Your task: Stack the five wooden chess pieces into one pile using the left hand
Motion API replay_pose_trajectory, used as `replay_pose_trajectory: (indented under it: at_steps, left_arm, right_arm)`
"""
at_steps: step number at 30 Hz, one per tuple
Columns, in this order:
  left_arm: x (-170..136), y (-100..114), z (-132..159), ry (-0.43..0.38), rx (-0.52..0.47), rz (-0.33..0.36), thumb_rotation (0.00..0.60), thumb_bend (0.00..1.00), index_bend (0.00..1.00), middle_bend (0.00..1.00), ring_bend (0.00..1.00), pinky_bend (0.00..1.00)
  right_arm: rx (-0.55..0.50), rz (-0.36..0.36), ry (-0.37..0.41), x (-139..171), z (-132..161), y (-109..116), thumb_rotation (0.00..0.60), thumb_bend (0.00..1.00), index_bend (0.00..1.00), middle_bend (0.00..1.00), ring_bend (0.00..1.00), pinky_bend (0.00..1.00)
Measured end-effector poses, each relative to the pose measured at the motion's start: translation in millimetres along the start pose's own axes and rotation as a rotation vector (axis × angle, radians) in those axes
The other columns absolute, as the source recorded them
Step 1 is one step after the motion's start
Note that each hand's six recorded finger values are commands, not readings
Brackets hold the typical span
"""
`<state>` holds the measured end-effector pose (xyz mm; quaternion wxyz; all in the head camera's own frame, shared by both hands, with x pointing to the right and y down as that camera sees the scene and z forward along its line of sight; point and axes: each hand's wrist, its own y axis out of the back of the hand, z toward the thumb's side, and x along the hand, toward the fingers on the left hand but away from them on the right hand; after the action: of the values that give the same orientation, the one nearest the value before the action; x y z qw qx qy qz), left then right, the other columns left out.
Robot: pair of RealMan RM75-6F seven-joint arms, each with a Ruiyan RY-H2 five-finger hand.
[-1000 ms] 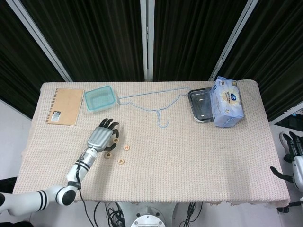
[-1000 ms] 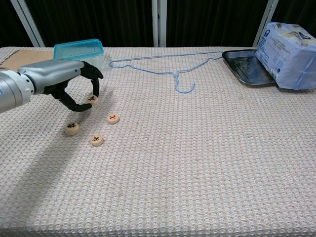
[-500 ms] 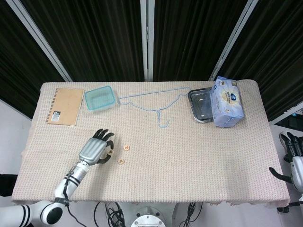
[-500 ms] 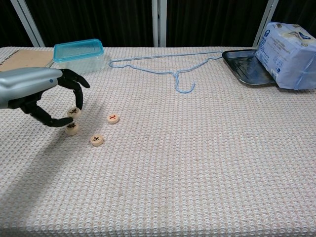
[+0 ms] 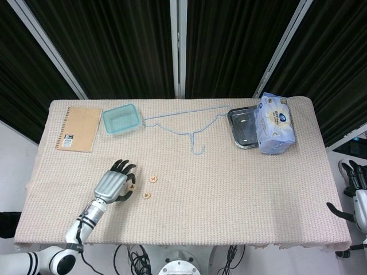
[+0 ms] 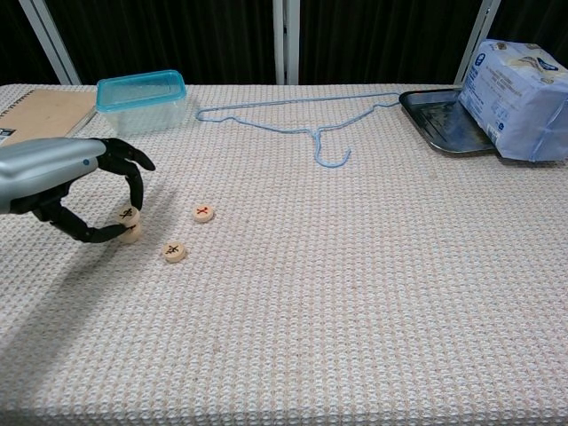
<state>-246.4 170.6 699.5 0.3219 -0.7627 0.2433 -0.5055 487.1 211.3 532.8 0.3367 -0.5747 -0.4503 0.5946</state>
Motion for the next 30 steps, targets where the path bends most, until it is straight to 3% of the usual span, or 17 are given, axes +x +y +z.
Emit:
replay_pose_trajectory:
  at_steps: [30]
  left_arm:
    - [2.4, -9.8, -3.3, 0.005, -0.006, -0.013, 0.600, 0.32, 0.48, 0.12, 0.00, 0.00]
  right_arm:
    - [0.009, 0.014, 0.005, 0.6, 0.3, -1.1, 0.600, 0.08, 0.00, 0.00, 0.00, 0.00]
